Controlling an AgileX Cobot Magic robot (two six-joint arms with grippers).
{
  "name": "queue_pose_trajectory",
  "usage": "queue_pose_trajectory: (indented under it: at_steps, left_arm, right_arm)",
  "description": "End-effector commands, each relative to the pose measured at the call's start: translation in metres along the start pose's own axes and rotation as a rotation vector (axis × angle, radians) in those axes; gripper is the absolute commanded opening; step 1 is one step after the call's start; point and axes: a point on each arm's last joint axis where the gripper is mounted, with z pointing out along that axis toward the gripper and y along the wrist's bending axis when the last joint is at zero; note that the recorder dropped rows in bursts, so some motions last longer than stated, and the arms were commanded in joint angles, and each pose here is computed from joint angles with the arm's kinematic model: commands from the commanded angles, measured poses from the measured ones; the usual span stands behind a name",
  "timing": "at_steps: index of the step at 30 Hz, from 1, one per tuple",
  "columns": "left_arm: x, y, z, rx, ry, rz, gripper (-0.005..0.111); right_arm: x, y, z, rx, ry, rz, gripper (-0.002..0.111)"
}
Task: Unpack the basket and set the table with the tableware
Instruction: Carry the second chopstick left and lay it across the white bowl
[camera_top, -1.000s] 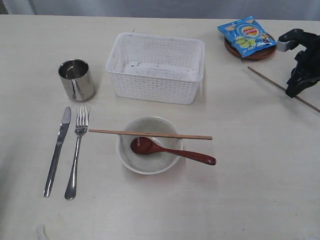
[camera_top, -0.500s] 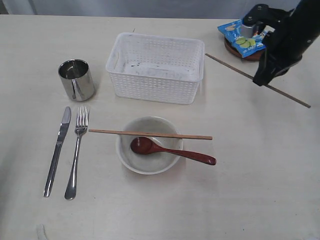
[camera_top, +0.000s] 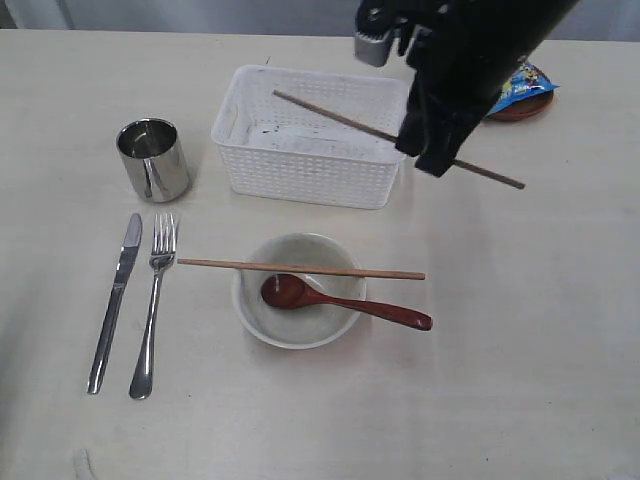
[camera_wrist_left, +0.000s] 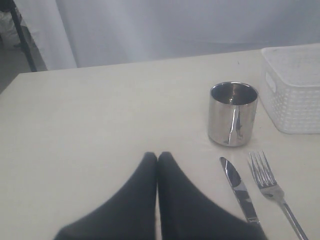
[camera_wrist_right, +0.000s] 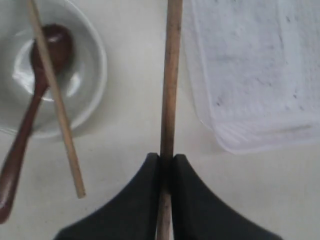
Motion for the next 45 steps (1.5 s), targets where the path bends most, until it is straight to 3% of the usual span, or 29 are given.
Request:
queue_pose_trajectory:
  at_steps: [1, 6, 14, 24, 45]
  left_arm:
    - [0.001, 0.0, 0.0, 0.004, -0.001, 0.002, 0.0]
    - [0.001, 0.0, 0.0, 0.004, -0.001, 0.002, 0.0]
    - [0.001, 0.0, 0.0, 0.004, -0.001, 0.002, 0.0]
    - [0.001, 0.0, 0.0, 0.004, -0.001, 0.002, 0.0]
    - [0.001, 0.0, 0.0, 0.004, -0.001, 0.002, 0.0]
  right_arm:
    - [-0.028, 0.036, 0.005, -0.019, 0.006, -0.118, -0.001]
    - [-0.048, 0.07, 0.012, -0.027, 0.029, -0.208, -0.001]
    - [-0.039, 0.11, 0.044, -0.067, 0.084, -0.314, -0.001]
    - [-0.053, 0.108, 0.038, -0.019, 0.034, -0.271, -0.001]
    - [-0.056, 0.112, 0.082, -0.044, 0.122, -0.247, -0.001]
